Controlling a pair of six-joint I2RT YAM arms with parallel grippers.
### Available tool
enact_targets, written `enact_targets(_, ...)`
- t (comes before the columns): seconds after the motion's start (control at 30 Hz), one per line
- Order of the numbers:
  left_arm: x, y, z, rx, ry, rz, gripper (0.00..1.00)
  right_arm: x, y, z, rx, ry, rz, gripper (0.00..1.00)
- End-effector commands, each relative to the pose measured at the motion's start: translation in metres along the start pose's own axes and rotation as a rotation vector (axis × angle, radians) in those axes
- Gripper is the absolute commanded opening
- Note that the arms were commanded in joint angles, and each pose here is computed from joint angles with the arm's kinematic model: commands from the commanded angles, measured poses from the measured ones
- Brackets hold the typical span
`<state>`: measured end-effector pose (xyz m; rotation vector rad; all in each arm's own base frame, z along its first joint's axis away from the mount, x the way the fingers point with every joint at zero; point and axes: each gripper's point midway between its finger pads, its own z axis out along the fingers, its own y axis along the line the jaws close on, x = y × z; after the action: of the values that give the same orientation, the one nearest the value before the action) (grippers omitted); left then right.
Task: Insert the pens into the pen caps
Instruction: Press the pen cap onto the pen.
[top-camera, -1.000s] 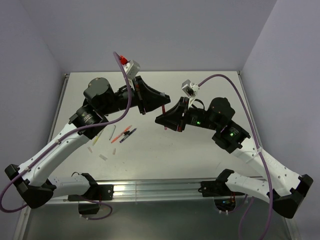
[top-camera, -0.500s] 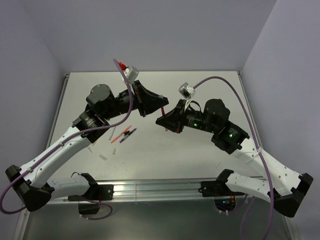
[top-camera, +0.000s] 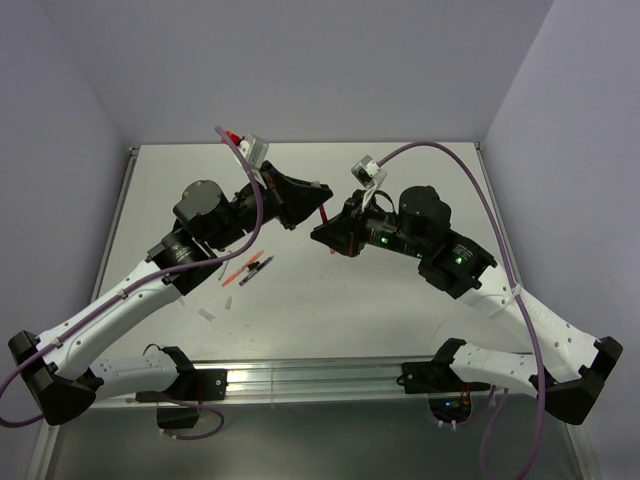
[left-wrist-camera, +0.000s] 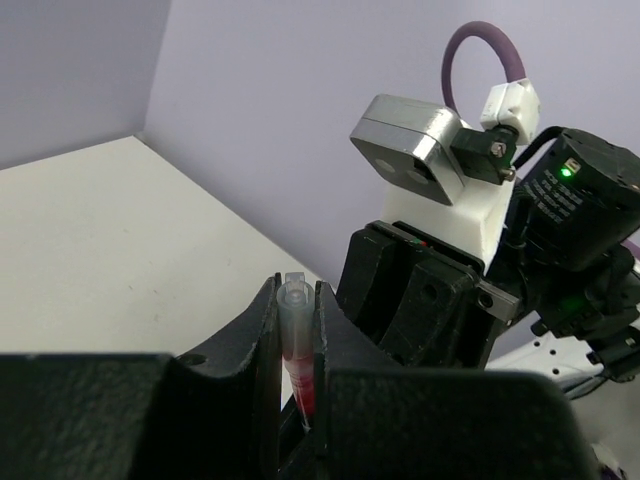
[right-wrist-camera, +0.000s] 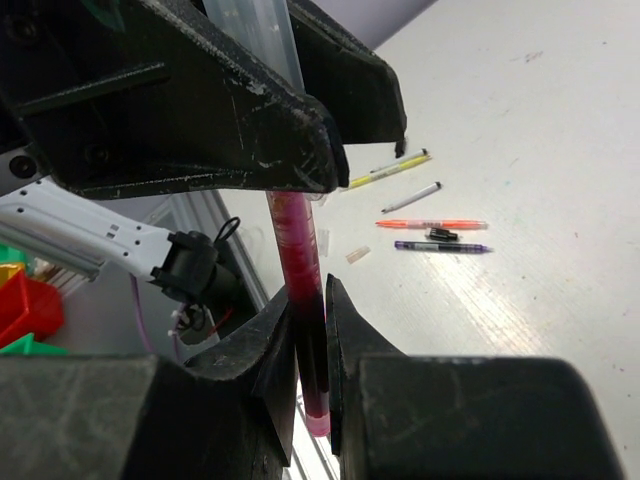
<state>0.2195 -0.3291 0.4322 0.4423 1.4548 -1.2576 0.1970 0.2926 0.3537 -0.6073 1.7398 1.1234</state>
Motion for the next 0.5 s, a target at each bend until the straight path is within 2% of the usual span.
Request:
enact_targets(0.0,0.059,-0.009,-0.010,0.026,0.189,-0.019,0.00,-0.103,-0.007,-0.015,0.138,-0.349,-0.013,0.00)
enact_targets(0.47,0.100,0.009,-0.009,-0.126,0.259,-0.070,0.00,-0.130,-0.020,-0.007,0.260,-0.396,-0.055,0.00)
